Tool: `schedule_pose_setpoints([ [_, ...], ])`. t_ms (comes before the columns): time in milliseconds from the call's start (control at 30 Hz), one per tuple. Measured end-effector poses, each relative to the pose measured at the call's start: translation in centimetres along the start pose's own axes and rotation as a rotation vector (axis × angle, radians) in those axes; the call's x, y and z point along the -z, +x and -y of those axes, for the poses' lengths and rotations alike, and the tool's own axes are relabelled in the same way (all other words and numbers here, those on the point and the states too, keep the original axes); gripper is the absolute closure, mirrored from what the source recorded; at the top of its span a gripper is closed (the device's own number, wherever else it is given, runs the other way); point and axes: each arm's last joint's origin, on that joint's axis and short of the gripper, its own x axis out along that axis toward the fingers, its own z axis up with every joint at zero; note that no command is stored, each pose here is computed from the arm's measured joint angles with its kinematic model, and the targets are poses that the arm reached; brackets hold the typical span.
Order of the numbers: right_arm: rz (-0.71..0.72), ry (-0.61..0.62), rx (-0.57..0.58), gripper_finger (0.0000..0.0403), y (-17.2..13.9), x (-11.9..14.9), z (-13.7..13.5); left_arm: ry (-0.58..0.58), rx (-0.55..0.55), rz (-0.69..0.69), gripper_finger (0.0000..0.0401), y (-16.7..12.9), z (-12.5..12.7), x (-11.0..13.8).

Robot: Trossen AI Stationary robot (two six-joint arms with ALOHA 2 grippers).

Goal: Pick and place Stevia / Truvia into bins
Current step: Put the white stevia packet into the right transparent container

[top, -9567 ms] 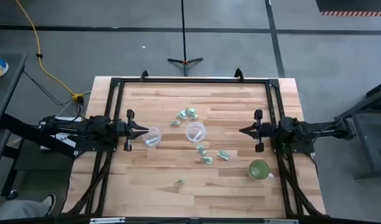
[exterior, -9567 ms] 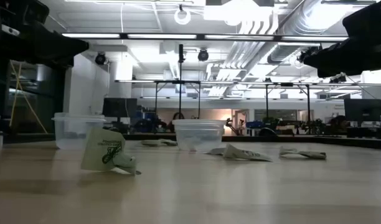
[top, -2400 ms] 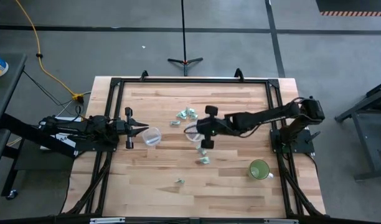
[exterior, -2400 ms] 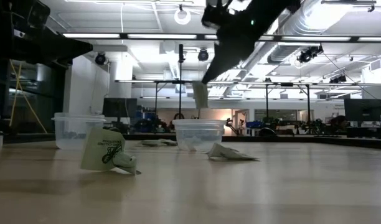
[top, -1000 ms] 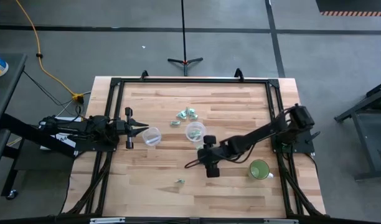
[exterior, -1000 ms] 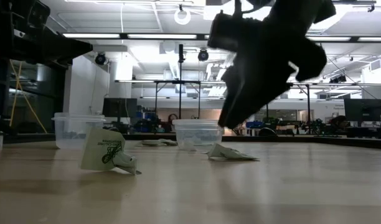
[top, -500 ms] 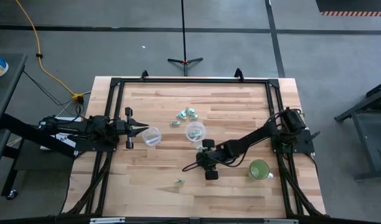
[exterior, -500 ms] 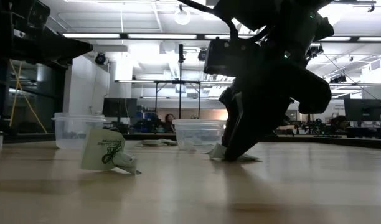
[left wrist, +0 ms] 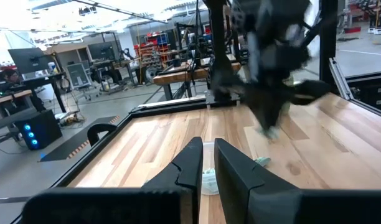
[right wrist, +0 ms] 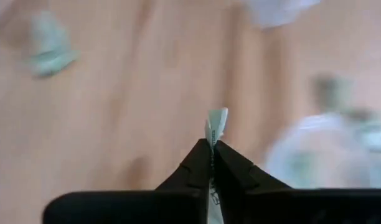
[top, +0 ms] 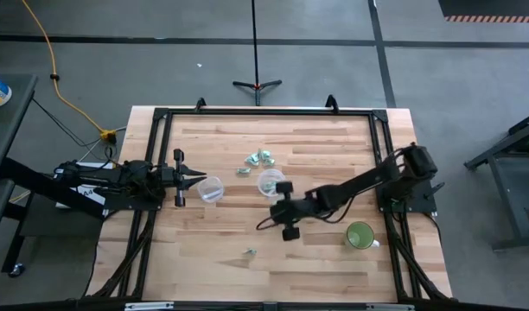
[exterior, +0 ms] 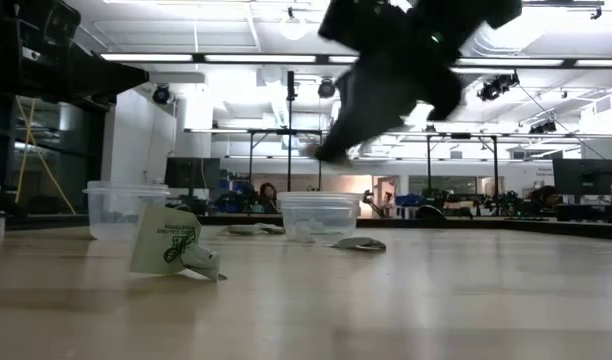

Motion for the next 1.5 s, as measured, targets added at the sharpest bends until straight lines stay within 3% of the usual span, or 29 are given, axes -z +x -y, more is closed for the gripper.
schedule_pose_setpoints([
  [133, 0.007, 0.035, 0.175, 0.0391, -0.5, -0.4, 3.8, 0.000, 0.000, 0.000, 0.0322, 0.0, 0.0, 0.0],
  [433, -0.069, 0.299, 0.011, 0.0391, 1.8, 2.2, 10.9, 0.000, 0.000, 0.000, 0.0322, 0.0, 0.0, 0.0],
  [633, -0.011, 0.309, -0.058, 0.0307, 1.9, 2.0, 11.6, 0.000, 0.000, 0.000, 0.0322, 0.0, 0.0, 0.0],
  [833, -0.002, 0.268, 0.089, 0.0214, 1.7, 1.8, 12.4, 0.000, 0.000, 0.000, 0.0322, 0.0, 0.0, 0.0],
  [1033, 0.021, 0.282, 0.210, 0.0169, 1.6, 2.3, 15.3, 0.000, 0.000, 0.000, 0.0322, 0.0, 0.0, 0.0],
  [1267, 0.025, 0.356, 0.086, 0.0170, 2.6, 5.3, 20.3, 0.000, 0.000, 0.000, 0.0322, 0.0, 0.0, 0.0],
  [1500, 0.052, 0.320, -0.059, 0.0186, 4.2, 7.0, 21.4, 0.004, 0.000, 0.000, 0.0322, 0.0, 0.0, 0.0],
])
